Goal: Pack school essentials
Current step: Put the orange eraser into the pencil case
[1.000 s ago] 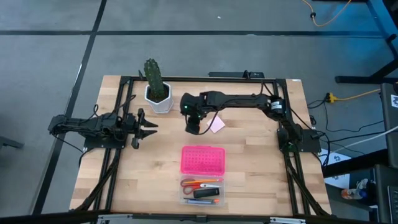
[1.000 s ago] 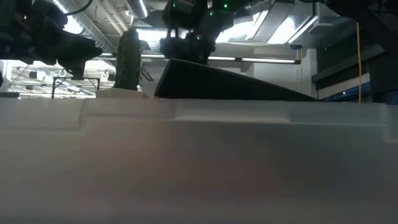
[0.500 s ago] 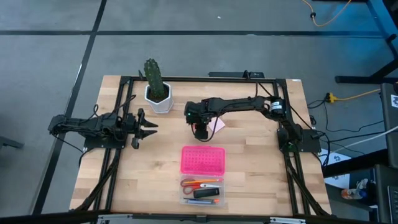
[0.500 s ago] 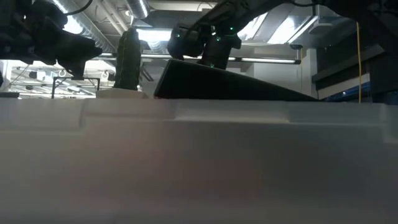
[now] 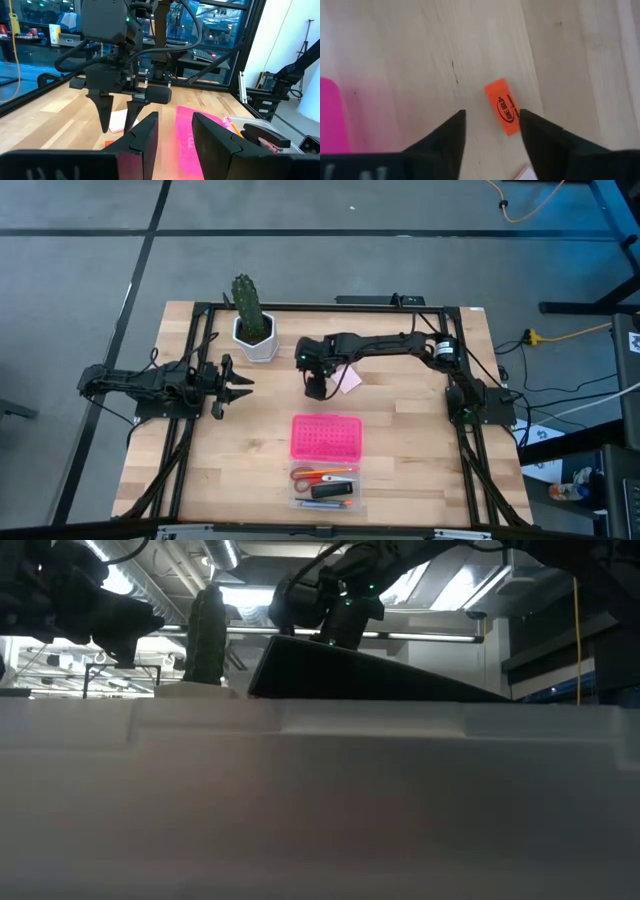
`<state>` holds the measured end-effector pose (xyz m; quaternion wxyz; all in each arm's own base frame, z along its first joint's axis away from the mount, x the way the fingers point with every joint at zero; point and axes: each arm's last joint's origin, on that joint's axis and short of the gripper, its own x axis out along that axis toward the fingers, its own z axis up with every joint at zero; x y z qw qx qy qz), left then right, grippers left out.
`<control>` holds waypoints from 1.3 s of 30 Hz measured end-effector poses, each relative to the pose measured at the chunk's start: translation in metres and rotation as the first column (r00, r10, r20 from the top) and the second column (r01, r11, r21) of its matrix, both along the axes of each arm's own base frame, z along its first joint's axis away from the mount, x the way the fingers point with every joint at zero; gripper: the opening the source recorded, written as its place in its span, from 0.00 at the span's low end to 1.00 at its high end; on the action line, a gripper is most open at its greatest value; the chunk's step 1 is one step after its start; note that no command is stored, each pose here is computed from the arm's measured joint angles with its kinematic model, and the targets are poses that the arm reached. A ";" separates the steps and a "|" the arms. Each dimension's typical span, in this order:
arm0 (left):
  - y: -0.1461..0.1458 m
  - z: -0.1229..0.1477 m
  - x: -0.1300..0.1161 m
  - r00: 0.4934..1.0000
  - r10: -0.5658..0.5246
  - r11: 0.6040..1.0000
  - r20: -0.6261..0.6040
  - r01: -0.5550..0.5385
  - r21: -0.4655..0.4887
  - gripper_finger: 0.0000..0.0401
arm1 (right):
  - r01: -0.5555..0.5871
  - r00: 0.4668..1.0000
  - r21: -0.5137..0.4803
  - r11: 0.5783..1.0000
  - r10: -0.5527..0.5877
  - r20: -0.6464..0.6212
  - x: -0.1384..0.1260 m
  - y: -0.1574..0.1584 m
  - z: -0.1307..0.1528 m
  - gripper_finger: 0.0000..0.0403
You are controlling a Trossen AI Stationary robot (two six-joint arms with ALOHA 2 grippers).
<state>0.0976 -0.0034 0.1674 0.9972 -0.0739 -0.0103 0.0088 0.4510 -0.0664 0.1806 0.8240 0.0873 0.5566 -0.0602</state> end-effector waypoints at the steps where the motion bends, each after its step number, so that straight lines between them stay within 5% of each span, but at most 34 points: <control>1: 0.000 0.000 0.000 1.000 0.000 1.000 0.000 0.000 0.000 0.28 | 0.000 1.000 -0.001 1.000 0.000 0.009 0.001 0.000 0.000 0.52; 6: 0.000 0.000 0.000 1.000 0.000 1.000 0.000 0.000 0.000 0.28 | -0.069 0.995 -0.013 0.998 0.070 0.068 0.006 0.000 0.003 0.67; 11: 0.000 0.000 0.000 1.000 0.000 1.000 0.000 0.000 0.000 0.28 | -0.079 0.992 -0.039 0.996 0.082 0.098 0.009 -0.001 0.004 0.72; 25: 0.000 0.000 0.000 1.000 0.000 1.000 0.000 0.000 0.000 0.28 | -0.131 0.991 -0.154 0.979 0.126 -0.042 0.010 -0.005 -0.042 0.69; 32: 0.000 0.000 0.000 1.000 0.000 1.000 0.000 0.000 0.000 0.28 | -0.198 0.980 -0.119 0.973 0.193 -0.056 0.011 -0.005 -0.052 0.68; 39: 0.000 0.000 0.000 1.000 0.000 1.000 0.000 0.000 0.000 0.28 | -0.214 0.976 -0.073 0.974 0.209 -0.068 0.011 -0.001 -0.057 0.51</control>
